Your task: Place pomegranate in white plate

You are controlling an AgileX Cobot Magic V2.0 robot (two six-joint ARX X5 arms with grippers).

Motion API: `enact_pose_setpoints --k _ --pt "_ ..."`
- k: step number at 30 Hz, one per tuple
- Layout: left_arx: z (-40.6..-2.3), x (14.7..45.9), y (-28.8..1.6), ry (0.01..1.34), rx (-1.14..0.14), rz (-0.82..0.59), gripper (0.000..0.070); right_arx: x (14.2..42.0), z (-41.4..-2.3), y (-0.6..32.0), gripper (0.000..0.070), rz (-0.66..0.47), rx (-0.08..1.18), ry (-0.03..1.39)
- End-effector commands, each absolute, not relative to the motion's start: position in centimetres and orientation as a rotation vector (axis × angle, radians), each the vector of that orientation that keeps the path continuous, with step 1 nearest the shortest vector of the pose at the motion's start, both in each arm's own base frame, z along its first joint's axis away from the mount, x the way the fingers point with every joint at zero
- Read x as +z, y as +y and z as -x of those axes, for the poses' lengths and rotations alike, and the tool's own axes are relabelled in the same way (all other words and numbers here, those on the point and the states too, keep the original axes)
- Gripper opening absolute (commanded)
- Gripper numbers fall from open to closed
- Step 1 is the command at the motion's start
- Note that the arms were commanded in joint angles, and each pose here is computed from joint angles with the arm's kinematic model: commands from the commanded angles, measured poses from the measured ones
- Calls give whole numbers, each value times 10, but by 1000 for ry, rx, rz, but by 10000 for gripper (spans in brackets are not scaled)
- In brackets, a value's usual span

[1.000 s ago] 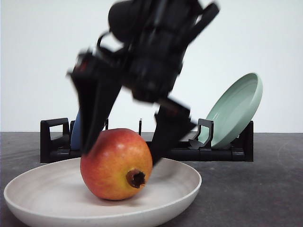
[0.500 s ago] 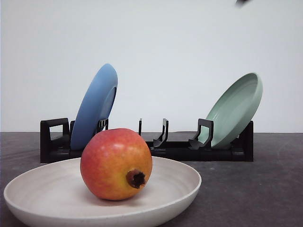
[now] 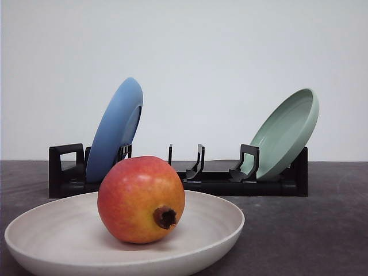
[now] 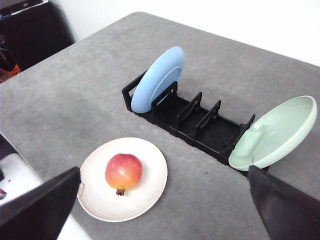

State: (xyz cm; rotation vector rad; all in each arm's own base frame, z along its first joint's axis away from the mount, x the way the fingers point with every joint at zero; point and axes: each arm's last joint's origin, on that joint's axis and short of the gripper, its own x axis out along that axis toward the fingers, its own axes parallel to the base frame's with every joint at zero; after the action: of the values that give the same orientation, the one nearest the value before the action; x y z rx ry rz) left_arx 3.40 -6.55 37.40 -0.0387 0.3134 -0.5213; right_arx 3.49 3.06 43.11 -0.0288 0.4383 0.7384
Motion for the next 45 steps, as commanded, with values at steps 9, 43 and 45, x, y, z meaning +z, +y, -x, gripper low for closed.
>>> enact_pose_setpoints --k 9,43,45 --pt "-34 382 -68 258 -551 -31 0 430 -28 26 47 12 735 466" --pt "-68 339 -47 236 -50 -56 0 432 -29 26 35 14 740 454" --pt "-71 324 -38 242 56 -47 0 432 -29 26 35 14 740 454"
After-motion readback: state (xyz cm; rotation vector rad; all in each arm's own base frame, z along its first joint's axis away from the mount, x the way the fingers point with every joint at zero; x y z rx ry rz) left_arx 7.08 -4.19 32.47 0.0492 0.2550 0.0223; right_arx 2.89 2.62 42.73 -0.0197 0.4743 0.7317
